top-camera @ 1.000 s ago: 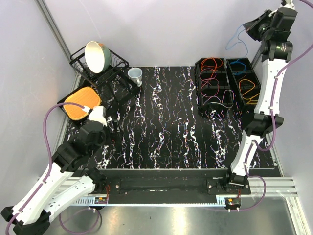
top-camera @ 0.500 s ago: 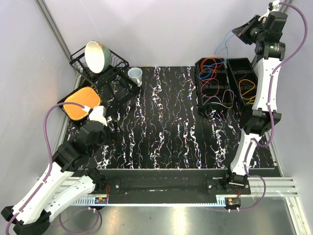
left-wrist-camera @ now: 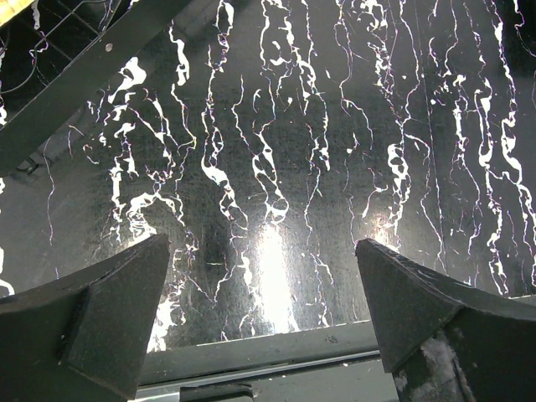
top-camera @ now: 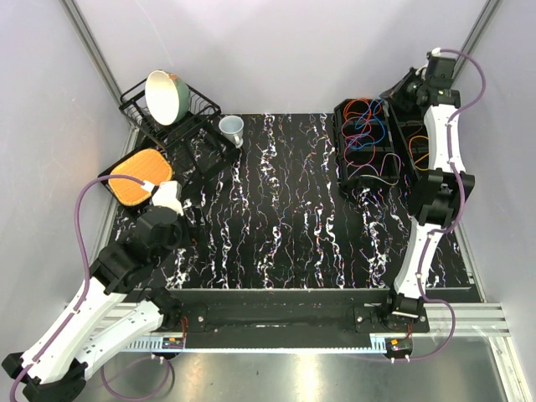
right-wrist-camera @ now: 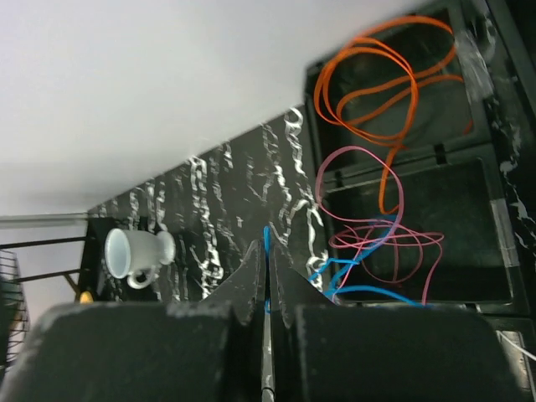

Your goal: Untangle the cables

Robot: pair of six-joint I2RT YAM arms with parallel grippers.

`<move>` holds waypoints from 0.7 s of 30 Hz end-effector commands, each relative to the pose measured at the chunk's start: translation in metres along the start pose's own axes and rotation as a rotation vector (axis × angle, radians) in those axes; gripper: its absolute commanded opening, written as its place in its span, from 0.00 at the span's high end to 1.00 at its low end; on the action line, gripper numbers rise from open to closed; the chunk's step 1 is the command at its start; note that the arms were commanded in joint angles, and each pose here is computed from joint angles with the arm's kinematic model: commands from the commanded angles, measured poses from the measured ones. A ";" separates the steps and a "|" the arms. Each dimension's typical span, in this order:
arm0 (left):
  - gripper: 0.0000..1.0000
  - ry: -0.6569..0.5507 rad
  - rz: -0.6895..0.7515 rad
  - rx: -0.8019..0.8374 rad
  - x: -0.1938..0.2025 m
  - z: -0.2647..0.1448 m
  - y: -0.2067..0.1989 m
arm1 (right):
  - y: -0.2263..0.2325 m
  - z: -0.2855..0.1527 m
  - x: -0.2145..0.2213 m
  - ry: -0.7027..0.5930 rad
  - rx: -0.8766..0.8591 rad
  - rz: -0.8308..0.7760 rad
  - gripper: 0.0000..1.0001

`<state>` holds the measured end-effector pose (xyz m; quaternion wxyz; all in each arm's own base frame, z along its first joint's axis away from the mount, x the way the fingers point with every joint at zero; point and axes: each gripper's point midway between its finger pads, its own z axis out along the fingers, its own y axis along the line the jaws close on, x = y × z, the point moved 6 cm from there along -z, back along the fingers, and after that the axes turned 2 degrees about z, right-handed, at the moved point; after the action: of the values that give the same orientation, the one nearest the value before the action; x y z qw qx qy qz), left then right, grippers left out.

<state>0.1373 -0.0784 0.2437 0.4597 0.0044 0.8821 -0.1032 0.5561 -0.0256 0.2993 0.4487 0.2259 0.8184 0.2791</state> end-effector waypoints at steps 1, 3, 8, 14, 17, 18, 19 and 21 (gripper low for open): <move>0.04 -0.047 -0.017 -0.014 -0.010 0.001 0.000 | 0.004 0.002 0.000 -0.011 -0.017 -0.052 1.00; 0.04 -0.047 -0.016 -0.015 -0.010 0.001 0.000 | 0.005 0.003 0.002 -0.015 -0.014 -0.062 1.00; 0.04 -0.042 -0.014 -0.015 -0.010 0.001 0.000 | 0.013 0.006 0.001 -0.034 -0.019 -0.099 1.00; 0.04 -0.042 -0.015 -0.018 -0.010 0.002 0.000 | 0.011 0.016 -0.006 -0.073 -0.019 -0.092 1.00; 0.04 -0.039 -0.013 -0.018 -0.010 0.002 0.000 | -0.003 0.033 0.000 -0.065 -0.012 -0.099 1.00; 0.04 -0.038 -0.014 -0.018 -0.010 0.002 0.000 | -0.015 0.044 0.009 -0.041 0.014 -0.092 1.00; 0.04 -0.040 -0.014 -0.019 -0.010 0.002 0.000 | -0.024 0.050 0.011 -0.044 0.037 -0.101 1.00; 0.04 -0.040 -0.013 -0.019 -0.010 0.002 0.001 | -0.048 0.066 0.028 -0.008 0.087 -0.092 1.00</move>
<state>0.1388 -0.0774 0.2428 0.4580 0.0002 0.8834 -0.0990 0.5774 -0.0193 0.2728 0.4652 0.2023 0.8229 0.2560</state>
